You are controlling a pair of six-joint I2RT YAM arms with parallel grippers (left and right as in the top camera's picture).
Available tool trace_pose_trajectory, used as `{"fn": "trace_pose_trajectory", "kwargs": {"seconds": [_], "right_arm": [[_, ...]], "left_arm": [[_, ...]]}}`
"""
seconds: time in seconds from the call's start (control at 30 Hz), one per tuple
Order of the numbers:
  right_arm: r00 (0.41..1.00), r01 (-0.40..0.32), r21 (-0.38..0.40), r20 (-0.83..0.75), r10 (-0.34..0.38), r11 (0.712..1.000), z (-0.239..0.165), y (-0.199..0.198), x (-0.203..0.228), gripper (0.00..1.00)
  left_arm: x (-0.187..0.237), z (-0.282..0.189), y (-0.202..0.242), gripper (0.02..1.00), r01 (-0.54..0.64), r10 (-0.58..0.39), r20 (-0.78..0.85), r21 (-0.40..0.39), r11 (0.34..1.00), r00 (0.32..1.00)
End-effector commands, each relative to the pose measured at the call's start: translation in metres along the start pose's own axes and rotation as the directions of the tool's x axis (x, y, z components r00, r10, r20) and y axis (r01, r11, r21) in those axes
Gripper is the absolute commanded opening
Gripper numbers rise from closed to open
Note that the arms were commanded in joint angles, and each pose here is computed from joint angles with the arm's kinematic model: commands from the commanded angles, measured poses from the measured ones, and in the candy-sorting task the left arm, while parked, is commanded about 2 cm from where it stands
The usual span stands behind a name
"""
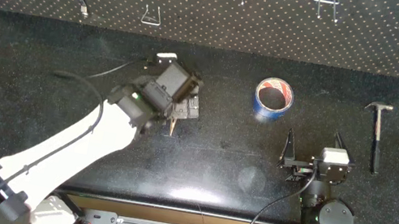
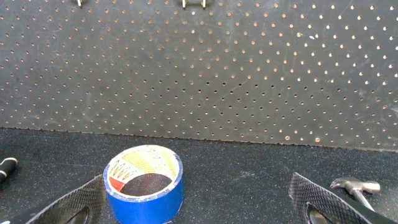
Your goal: Place Tools Onto Pegboard
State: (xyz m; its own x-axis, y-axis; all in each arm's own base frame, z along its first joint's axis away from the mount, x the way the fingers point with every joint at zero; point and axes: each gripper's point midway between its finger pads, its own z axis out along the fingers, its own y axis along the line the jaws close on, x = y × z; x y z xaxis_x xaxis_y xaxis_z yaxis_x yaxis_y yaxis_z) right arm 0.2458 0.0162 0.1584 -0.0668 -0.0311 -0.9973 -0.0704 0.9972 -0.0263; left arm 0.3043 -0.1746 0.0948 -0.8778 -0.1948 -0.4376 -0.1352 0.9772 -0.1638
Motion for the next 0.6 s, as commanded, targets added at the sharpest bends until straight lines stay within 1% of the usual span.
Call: {"fn": "trace_pose_trajectory", "kwargs": {"seconds": [0.03,0.1,0.23,0.33,0.4,0.5,0.57,0.6], "right_arm": [[1.0,0.017,-0.007,-0.002,-0.017,1.0,0.0,0.002,0.001,0.956],[1.0,0.017,-0.007,-0.002,-0.017,1.0,0.0,0.002,0.001,0.956],[1.0,0.017,-0.007,-0.002,-0.017,1.0,0.0,0.002,0.001,0.956],[1.0,0.017,-0.007,-0.002,-0.017,1.0,0.0,0.002,0.001,0.956],[1.0,0.017,-0.007,-0.002,-0.017,1.0,0.0,0.002,0.001,0.956],[1.0,0.017,-0.007,-0.002,-0.017,1.0,0.0,0.002,0.001,0.956],[1.0,0.017,-0.007,-0.002,-0.017,1.0,0.0,0.002,0.001,0.956],[1.0,0.017,-0.007,-0.002,-0.017,1.0,0.0,0.002,0.001,0.956]], "left_arm": [[-0.004,0.024,0.003,0.993,-0.163,0.164,-0.055,0.025,0.986,0.985],[-0.006,0.034,0.007,0.996,-0.15,0.15,-0.062,0.012,0.989,0.987],[-0.004,0.052,0.005,0.996,-0.201,0.201,-0.068,0.014,0.98,0.977],[-0.008,0.054,0.001,0.993,-0.199,0.2,-0.054,0.022,0.98,0.978],[-0.014,0.053,-0.003,0.996,-0.221,0.222,-0.04,0.03,0.975,0.974],[-0.021,0.057,-0.009,0.996,-0.221,0.222,-0.038,0.026,0.975,0.974],[-0.02,0.065,-0.009,0.993,-0.186,0.186,-0.05,0.015,0.983,0.981],[-0.019,0.067,-0.009,0.996,-0.188,0.188,-0.058,0.011,0.982,0.98]]}}
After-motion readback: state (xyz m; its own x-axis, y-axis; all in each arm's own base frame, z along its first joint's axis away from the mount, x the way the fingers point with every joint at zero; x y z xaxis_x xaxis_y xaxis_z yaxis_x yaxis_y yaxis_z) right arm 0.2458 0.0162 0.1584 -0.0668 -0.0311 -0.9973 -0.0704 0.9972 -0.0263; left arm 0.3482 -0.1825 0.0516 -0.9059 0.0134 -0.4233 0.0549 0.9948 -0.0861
